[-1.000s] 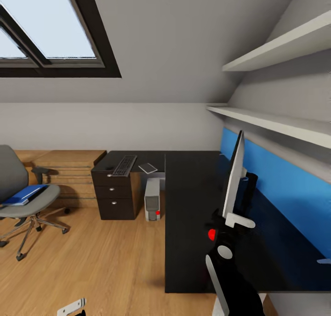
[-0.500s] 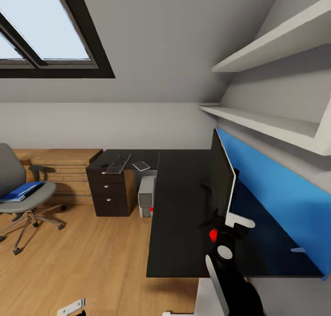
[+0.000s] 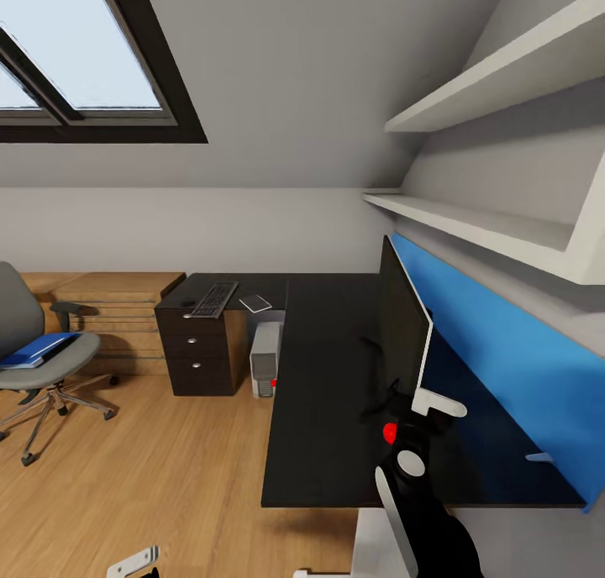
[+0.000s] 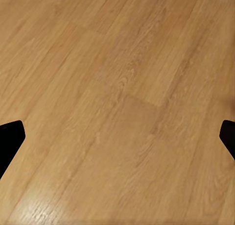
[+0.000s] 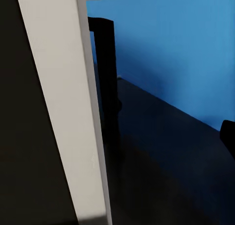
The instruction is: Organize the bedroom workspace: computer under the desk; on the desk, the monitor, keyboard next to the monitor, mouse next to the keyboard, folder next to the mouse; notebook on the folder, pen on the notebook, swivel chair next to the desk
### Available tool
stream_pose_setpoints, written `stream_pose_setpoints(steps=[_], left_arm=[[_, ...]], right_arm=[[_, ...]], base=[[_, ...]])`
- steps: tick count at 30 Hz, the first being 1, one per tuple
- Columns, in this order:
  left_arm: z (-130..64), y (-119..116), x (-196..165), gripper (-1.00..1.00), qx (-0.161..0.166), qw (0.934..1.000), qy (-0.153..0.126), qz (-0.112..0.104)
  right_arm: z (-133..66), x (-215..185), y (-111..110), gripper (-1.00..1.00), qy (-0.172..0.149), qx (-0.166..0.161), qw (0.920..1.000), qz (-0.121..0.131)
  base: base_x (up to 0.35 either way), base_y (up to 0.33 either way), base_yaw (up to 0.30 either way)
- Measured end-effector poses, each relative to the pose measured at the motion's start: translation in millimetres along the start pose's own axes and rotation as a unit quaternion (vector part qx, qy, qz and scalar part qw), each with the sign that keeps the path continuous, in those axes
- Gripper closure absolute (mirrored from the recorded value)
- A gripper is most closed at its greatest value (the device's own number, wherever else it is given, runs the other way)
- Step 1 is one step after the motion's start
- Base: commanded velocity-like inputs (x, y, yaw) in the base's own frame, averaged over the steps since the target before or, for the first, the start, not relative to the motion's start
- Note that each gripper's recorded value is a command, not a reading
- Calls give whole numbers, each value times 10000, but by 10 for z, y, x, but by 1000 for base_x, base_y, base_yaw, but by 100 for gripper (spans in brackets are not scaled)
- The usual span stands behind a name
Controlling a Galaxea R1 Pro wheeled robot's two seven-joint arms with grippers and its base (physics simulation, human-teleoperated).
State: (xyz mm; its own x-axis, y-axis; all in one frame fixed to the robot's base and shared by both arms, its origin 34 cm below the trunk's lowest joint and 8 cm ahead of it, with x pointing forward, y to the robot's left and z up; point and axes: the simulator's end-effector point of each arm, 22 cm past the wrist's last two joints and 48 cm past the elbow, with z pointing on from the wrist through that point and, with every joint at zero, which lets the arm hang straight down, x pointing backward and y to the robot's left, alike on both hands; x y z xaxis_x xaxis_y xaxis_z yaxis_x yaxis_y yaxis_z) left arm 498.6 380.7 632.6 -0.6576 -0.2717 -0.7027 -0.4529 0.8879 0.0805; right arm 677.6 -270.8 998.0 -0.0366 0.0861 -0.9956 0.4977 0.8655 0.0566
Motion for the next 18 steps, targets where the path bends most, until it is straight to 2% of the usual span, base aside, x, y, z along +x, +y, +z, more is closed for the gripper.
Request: stream_pose_setpoints(steps=[9,14,18], left_arm=[[0,-1,-3,-100,2,10000,-9,1],[1,-2,-2,-100,2,10000,-9,3],[0,-2,-4,-100,2,10000,-11,0]], right_arm=[[0,0,0,-100,0,0,10000,0],[1,3,2,-100,3,-2,10000,-1],[0,5,2,-100,5,-4,10000,-3]], base=[[-2,-7,0],[-83,-188,0],[-32,-80,0]])
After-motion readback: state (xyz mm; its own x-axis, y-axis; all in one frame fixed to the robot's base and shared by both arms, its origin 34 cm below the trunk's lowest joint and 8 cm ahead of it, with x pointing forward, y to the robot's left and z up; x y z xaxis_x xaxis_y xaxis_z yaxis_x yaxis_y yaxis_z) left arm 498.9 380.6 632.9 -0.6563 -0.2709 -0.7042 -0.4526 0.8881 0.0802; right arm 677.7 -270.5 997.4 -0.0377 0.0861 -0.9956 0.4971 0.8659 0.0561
